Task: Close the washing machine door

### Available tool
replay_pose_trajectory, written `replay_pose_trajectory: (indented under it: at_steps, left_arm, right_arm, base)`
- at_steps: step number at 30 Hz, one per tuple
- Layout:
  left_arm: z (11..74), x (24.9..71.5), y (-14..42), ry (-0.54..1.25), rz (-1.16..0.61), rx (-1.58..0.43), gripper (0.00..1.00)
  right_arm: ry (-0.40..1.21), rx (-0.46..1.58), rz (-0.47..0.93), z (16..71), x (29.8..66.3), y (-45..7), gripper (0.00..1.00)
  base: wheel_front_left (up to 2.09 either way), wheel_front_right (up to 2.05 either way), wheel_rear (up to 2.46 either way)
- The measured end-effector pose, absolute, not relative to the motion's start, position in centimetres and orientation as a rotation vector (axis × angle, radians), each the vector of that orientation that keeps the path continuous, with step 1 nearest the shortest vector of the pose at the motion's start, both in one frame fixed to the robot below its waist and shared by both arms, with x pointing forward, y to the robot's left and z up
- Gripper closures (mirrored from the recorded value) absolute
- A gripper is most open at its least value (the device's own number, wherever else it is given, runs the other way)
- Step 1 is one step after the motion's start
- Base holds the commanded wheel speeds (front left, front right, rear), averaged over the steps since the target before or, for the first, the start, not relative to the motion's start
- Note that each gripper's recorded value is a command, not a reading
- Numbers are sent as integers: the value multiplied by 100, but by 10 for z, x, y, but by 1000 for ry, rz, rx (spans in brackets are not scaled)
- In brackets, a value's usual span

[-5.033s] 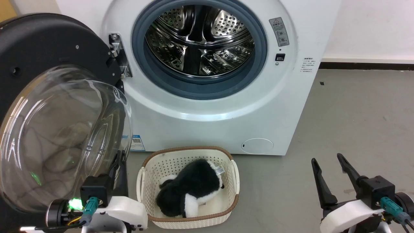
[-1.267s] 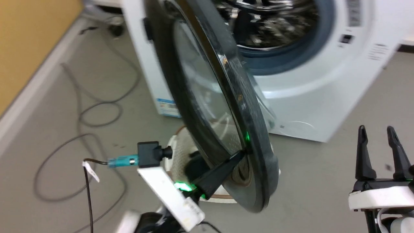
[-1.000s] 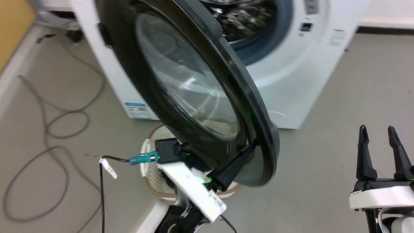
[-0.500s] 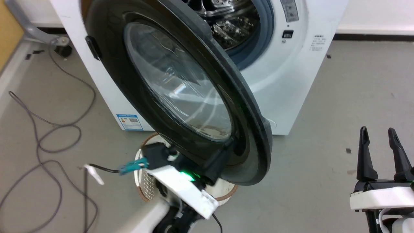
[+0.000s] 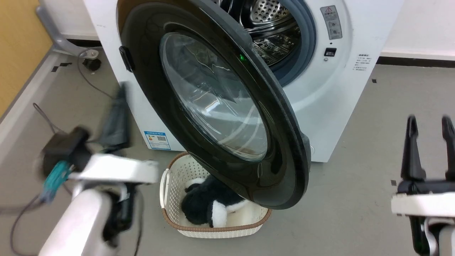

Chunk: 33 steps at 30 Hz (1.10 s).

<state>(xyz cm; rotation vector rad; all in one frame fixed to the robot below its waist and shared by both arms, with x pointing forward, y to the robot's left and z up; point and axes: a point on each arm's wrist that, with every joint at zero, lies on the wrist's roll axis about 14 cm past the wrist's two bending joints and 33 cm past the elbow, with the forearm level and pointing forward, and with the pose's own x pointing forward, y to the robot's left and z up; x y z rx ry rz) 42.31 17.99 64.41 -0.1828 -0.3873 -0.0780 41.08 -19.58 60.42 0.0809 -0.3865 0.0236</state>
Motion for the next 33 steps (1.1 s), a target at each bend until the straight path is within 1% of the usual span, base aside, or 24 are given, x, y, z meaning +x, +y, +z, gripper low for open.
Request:
replay_pose_trajectory:
  at_steps: [4, 7, 10, 11, 12, 16, 20, 21, 22, 23, 25, 29, 33]
  left_arm:
    - [643, 401, 230, -436, 151, 11, 100]
    - [628, 381, 256, -407, 273, 103, 100]
    - [608, 362, 274, -355, 363, 140, 100]
    - [602, 357, 278, -340, 382, 153, 61]
    - [598, 352, 281, -326, 397, 166, 0]
    - [582, 340, 280, -284, 401, 151, 0]
    - [572, 334, 268, -258, 377, 92, 0]
    - [569, 333, 265, -252, 367, 86, 0]
    - [567, 333, 262, -247, 356, 99, 0]
    - [566, 332, 260, -244, 349, 107, 0]
    - [563, 331, 256, -238, 341, 115, 0]
    - [558, 331, 250, -224, 324, 130, 0]
    - [553, 333, 247, -212, 311, 131, 0]
  right_arm:
    - [-463, 61, 65, 631, 415, -181, 0]
    - [-524, 53, 98, 651, 418, -170, 0]
    - [-589, 49, 147, 673, 418, -153, 0]
    - [-617, 49, 172, 681, 417, -144, 0]
    - [-644, 52, 201, 690, 415, -135, 0]
    - [-729, 79, 317, 717, 407, -98, 0]
    - [-769, 99, 470, 728, 394, -60, 0]
    - [-769, 104, 507, 728, 391, -51, 28]
    - [-769, 106, 547, 727, 387, -42, 75]
    - [-759, 109, 594, 724, 382, -32, 100]
    - [-740, 90, 680, 717, 373, -13, 100]
    - [-701, 99, 787, 705, 361, 8, 100]
    - [-580, 61, 865, 667, 358, 21, 100]
  base:
    - [0, 0, 0]
    - [0, 0, 0]
    - [0, 0, 0]
    - [0, 0, 0]
    - [0, 0, 0]
    - [0, 0, 0]
    - [0, 0, 0]
    - [0, 0, 0]
    - [0, 0, 0]
    - [0, 0, 0]
    - [0, 0, 0]
    - [0, 0, 0]
    - [0, 0, 0]
